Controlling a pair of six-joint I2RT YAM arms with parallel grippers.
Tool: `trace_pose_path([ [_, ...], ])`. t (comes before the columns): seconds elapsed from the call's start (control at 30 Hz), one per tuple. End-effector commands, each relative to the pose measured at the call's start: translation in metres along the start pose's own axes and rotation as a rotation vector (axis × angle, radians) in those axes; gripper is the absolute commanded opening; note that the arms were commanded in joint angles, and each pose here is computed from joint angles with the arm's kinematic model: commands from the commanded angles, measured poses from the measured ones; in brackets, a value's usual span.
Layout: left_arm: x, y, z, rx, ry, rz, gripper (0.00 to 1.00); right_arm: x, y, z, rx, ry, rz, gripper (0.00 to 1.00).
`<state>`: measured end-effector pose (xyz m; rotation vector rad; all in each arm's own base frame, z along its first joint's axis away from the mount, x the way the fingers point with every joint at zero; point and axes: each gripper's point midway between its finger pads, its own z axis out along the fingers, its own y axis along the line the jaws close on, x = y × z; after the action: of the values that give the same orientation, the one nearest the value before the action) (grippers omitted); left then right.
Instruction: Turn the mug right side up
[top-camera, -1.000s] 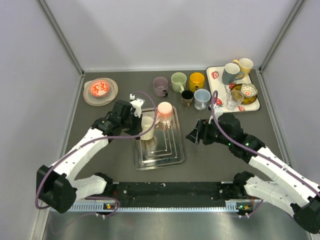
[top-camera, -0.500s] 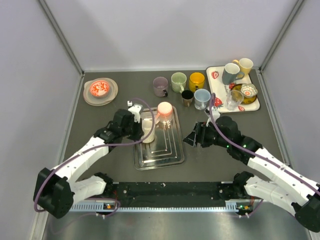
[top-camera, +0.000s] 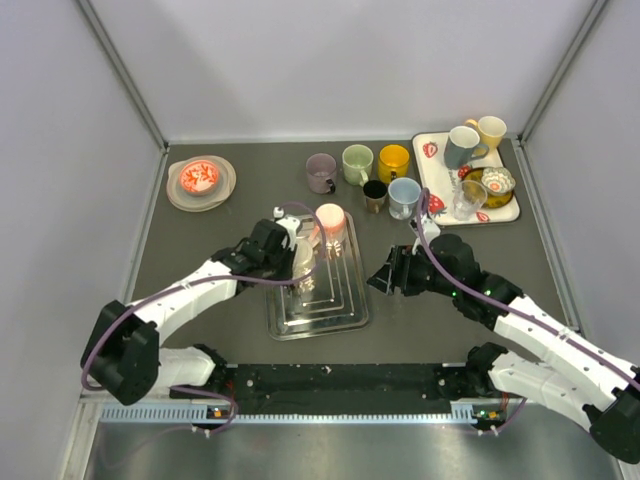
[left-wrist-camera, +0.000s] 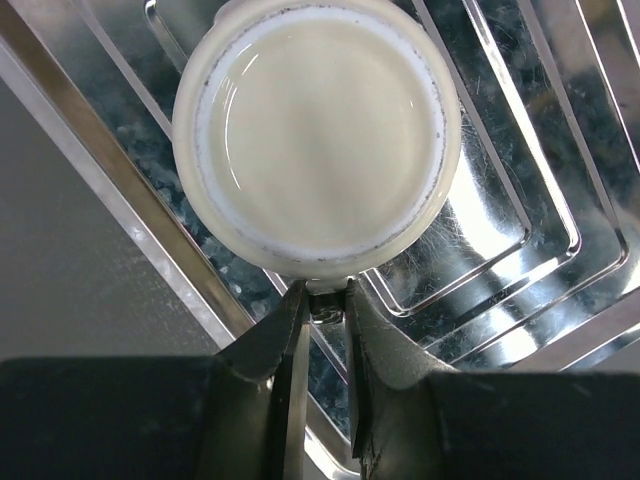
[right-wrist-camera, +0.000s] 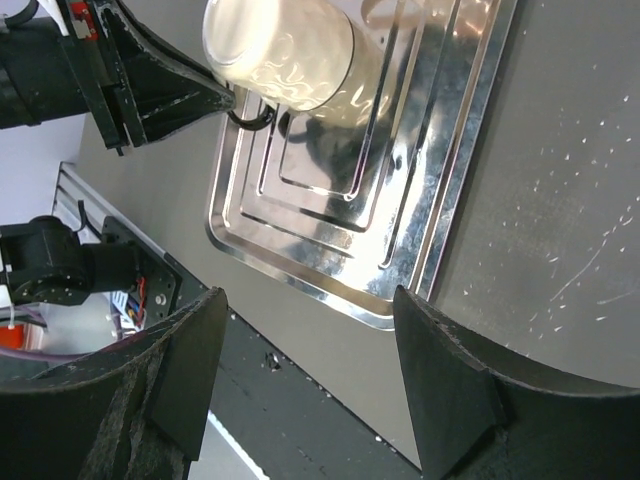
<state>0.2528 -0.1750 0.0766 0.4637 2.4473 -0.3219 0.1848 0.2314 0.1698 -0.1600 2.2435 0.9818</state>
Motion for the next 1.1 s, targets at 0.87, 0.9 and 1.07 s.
trace_pose_path([
  [0.87, -0.013, 0.001, 0.009, -0.069, 0.079, 0.037, 0.13, -0.001, -0.007, -0.001, 0.031, -0.033, -0.012, 0.67],
  [0.9, -0.014, 0.001, 0.008, -0.068, 0.078, 0.038, 0.09, -0.002, -0.006, -0.001, 0.030, -0.034, -0.014, 0.67],
  [1.07, -0.018, -0.002, 0.002, -0.058, 0.050, 0.025, 0.00, -0.002, -0.006, -0.001, 0.029, -0.032, -0.012, 0.67],
])
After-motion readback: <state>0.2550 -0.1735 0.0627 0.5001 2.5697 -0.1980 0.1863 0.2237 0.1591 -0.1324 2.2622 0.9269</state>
